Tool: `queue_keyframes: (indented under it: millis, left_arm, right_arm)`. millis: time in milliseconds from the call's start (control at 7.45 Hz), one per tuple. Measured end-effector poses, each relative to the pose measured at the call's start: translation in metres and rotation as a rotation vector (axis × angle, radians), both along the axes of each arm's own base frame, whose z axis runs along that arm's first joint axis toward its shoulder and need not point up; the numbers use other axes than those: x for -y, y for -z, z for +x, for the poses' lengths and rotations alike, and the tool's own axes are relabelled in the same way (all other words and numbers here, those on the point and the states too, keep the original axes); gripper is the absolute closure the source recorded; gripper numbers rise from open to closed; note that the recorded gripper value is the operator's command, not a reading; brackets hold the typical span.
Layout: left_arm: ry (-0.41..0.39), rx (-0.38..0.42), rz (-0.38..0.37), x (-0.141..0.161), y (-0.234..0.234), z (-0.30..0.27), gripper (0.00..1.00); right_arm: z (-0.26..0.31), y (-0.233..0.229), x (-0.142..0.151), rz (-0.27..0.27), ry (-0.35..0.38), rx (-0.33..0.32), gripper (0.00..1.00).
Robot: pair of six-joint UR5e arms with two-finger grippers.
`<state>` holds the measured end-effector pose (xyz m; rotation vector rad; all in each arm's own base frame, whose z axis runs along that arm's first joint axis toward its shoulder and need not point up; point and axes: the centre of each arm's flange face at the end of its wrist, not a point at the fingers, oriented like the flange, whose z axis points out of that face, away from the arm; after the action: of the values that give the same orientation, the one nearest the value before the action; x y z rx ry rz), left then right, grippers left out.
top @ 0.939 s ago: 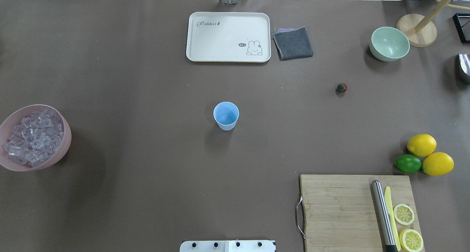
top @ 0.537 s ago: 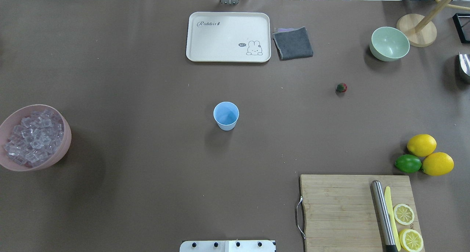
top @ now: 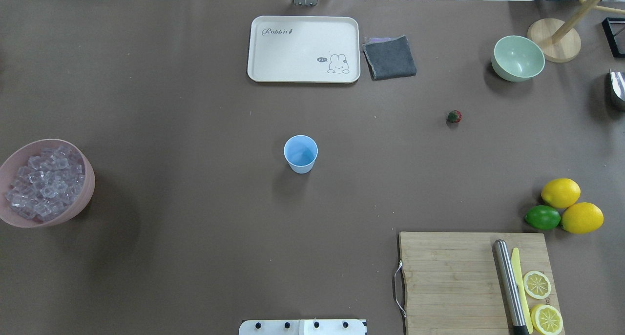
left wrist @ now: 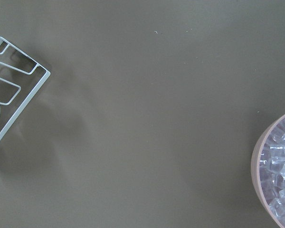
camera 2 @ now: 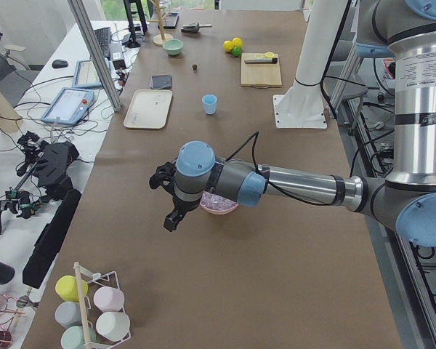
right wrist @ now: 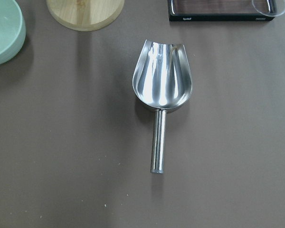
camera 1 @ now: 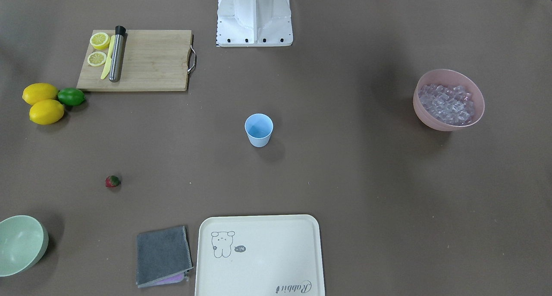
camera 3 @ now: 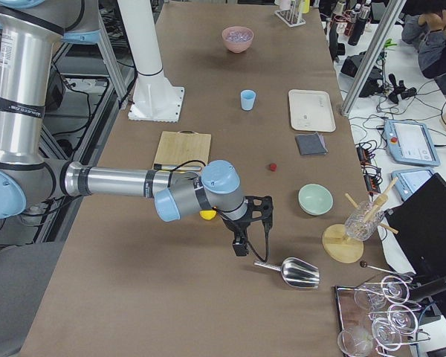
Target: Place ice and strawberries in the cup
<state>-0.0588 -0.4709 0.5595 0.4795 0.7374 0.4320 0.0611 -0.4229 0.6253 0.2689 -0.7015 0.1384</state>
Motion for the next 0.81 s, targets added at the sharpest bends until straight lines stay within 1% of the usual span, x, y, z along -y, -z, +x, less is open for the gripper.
queue_keyframes:
  millis: [134, 268, 537, 671, 805]
  left_arm:
    - [-0.005, -0.008, 0.027, 0.004, 0.009, 0.011, 0.01]
    - [0.022, -0.034, -0.007, 0.004, 0.014, 0.025, 0.01]
    - [0.111, -0.092, -0.127, -0.004, 0.013, 0.052, 0.01]
    - [0.120, -0.106, -0.149, -0.007, 0.013, 0.063, 0.01]
    - [0.096, -0.117, -0.129, -0.013, 0.013, 0.079, 0.01]
  right_arm:
    - [0.000, 0.001, 0.000, 0.018, -0.001, 0.003, 0.00]
    - [-0.001, 0.002, 0.000, 0.025, -0.001, 0.006, 0.00]
    - [-0.001, 0.002, 0.000, 0.028, -0.002, 0.007, 0.00]
    - [-0.001, 0.002, -0.001, 0.027, -0.002, 0.008, 0.00]
    - [-0.001, 0.001, -0.001, 0.026, -0.001, 0.009, 0.00]
